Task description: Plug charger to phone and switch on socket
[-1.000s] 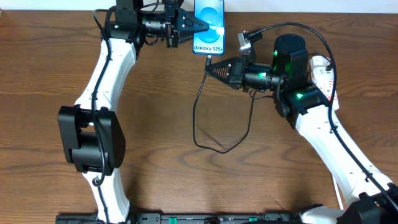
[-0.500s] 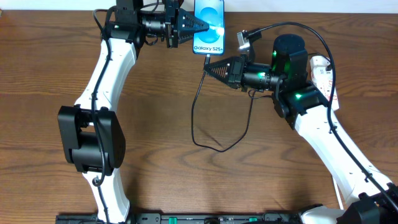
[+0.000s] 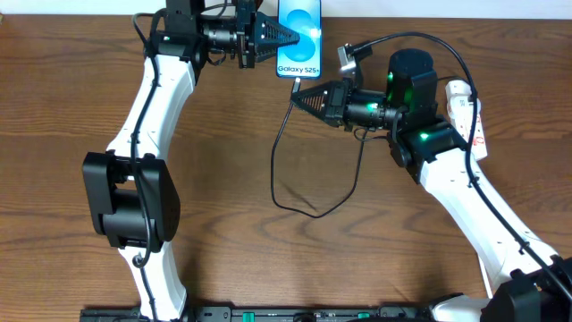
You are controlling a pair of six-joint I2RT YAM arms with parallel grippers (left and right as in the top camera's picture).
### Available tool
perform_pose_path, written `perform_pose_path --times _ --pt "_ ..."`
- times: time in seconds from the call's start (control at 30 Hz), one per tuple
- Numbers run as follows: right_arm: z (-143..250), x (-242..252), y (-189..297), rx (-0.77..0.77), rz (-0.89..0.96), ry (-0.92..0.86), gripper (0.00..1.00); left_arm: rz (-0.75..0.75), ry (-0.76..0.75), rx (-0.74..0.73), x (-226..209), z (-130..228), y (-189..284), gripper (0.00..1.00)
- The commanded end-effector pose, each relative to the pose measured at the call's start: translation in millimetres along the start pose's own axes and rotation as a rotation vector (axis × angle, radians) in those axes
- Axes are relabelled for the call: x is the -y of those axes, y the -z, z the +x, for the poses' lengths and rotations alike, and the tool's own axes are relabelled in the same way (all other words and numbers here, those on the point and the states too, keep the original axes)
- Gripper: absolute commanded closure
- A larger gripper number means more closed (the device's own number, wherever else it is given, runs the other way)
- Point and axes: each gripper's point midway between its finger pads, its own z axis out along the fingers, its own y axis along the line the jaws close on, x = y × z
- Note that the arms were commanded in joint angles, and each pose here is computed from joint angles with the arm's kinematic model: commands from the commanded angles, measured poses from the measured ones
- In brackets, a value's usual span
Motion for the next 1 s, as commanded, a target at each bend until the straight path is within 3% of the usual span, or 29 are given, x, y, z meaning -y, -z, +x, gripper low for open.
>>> perform_pose_path --times 0.0,0.97 --pt "-1 -2 -3 -0.007 -0.016 -0.012 0.99 0.028 -0.066 -0.047 22 13 0 0.93" --pt "-9 3 8 -0.001 -0.019 -0.038 0.99 0.028 -0.088 -0.046 22 13 0 0.93"
